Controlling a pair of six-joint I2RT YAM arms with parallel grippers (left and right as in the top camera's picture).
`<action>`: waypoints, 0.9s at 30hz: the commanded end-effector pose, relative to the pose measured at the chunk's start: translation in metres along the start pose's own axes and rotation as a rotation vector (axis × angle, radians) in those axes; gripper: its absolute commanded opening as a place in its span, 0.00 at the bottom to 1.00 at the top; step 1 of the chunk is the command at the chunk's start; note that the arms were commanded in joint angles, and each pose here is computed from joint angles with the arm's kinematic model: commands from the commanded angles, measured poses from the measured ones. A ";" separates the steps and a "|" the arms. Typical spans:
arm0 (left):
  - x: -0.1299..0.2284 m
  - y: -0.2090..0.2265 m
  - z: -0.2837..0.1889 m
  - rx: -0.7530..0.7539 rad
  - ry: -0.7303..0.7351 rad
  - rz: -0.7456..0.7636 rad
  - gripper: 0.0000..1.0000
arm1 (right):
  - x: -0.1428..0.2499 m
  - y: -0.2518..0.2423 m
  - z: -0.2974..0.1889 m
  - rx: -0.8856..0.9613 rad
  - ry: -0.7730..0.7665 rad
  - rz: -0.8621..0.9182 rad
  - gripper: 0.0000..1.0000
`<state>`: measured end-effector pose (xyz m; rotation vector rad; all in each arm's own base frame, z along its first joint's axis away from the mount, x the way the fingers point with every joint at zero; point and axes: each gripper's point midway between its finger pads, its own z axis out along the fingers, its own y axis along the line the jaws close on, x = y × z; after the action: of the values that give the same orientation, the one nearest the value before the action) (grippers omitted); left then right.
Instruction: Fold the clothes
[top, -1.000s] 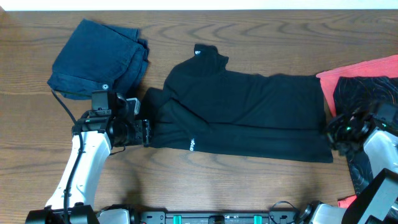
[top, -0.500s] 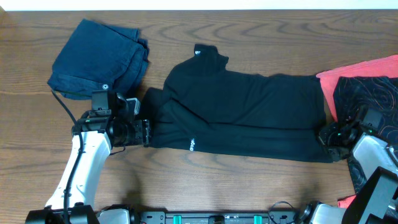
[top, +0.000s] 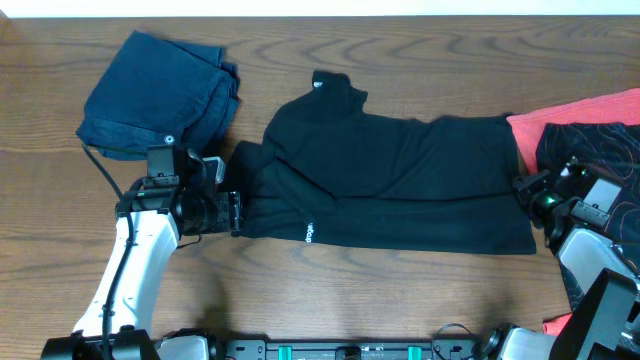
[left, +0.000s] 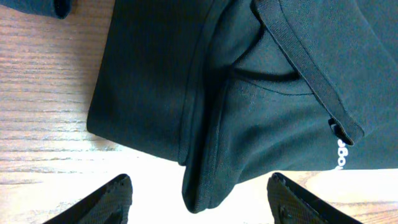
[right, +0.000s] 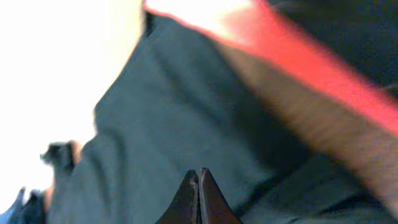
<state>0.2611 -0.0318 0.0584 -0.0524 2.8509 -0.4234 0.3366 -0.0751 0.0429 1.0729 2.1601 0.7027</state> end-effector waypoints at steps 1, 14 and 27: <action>-0.004 -0.001 -0.003 0.004 -0.014 -0.004 0.71 | 0.019 0.033 -0.005 -0.169 0.114 -0.107 0.01; -0.022 -0.038 -0.030 0.176 -0.077 0.018 0.40 | 0.123 -0.006 -0.012 0.082 0.464 -0.206 0.02; -0.007 -0.080 -0.045 0.328 -0.057 0.085 0.33 | 0.147 0.028 0.038 0.096 0.379 -0.300 0.04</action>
<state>0.2550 -0.0833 0.1154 0.0510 2.7013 -0.8080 0.3036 0.0584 0.0051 0.5864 2.6280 0.7042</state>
